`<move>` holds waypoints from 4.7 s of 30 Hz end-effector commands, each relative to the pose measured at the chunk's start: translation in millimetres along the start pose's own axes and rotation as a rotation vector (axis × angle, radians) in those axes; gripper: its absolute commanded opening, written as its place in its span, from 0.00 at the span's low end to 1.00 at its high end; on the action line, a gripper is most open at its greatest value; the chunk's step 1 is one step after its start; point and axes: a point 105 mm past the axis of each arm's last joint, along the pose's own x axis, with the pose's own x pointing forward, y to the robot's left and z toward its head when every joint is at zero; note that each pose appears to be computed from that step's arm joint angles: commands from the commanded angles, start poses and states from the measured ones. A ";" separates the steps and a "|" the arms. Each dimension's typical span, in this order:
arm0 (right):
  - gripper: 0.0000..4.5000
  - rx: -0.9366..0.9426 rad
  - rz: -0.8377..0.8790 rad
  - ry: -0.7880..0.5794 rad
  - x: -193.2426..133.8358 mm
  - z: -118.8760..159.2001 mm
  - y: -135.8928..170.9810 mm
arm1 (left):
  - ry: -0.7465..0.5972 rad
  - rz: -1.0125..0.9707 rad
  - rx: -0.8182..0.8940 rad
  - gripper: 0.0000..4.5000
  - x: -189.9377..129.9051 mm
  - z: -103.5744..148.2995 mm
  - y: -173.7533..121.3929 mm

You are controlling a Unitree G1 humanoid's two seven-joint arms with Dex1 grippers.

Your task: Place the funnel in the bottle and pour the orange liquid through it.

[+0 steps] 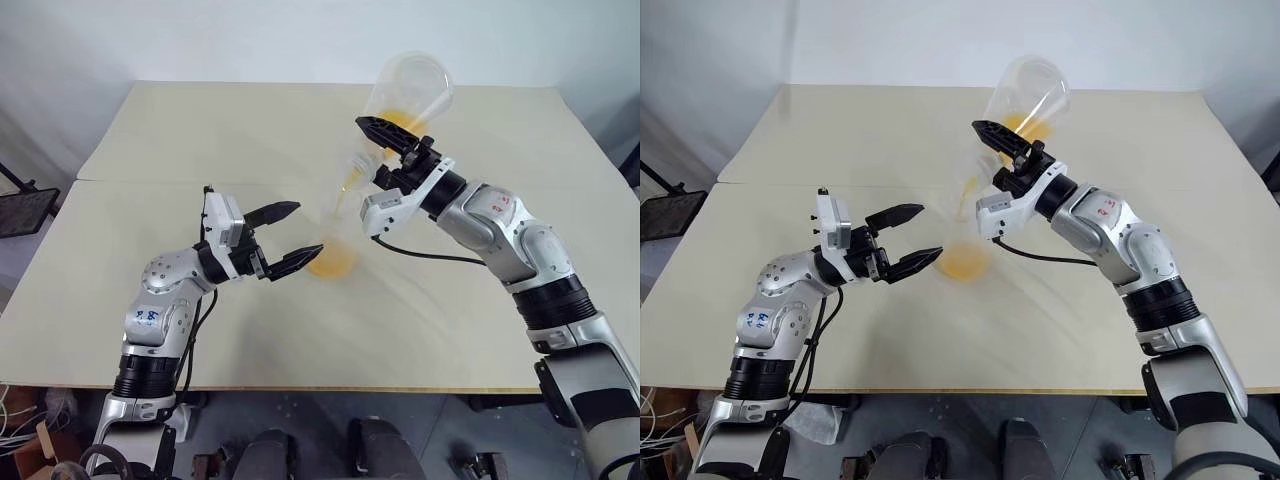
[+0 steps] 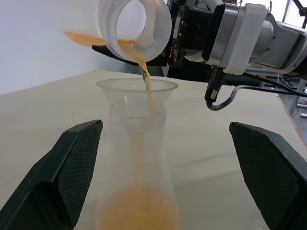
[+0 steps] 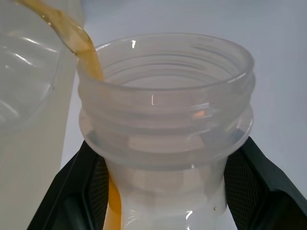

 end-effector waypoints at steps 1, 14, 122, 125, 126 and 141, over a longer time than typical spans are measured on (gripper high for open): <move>0.60 -0.035 -0.052 -0.004 -0.2 -3.7 -15.9 | -0.061 -0.019 0.057 1.00 5.0 19.6 -1.5; 0.60 -0.044 -0.042 -0.002 -2.5 -5.8 -11.5 | -0.063 -0.020 0.057 1.00 5.0 20.2 -2.1; 0.60 -0.057 -0.043 0.000 -1.7 -6.7 -5.6 | -0.075 -0.021 0.052 1.00 7.6 20.2 -3.5; 0.60 -0.055 -0.041 -0.001 -1.9 -6.8 -5.2 | -0.075 -0.022 0.050 1.00 7.6 19.9 -3.7; 0.60 -0.063 -0.039 -0.006 -1.8 -6.0 -5.3 | -0.075 -0.021 0.050 1.00 7.7 19.8 -3.6; 0.60 -0.055 -0.047 0.002 -2.4 -7.5 -6.0 | -0.075 -0.020 0.051 1.00 7.6 20.0 -3.5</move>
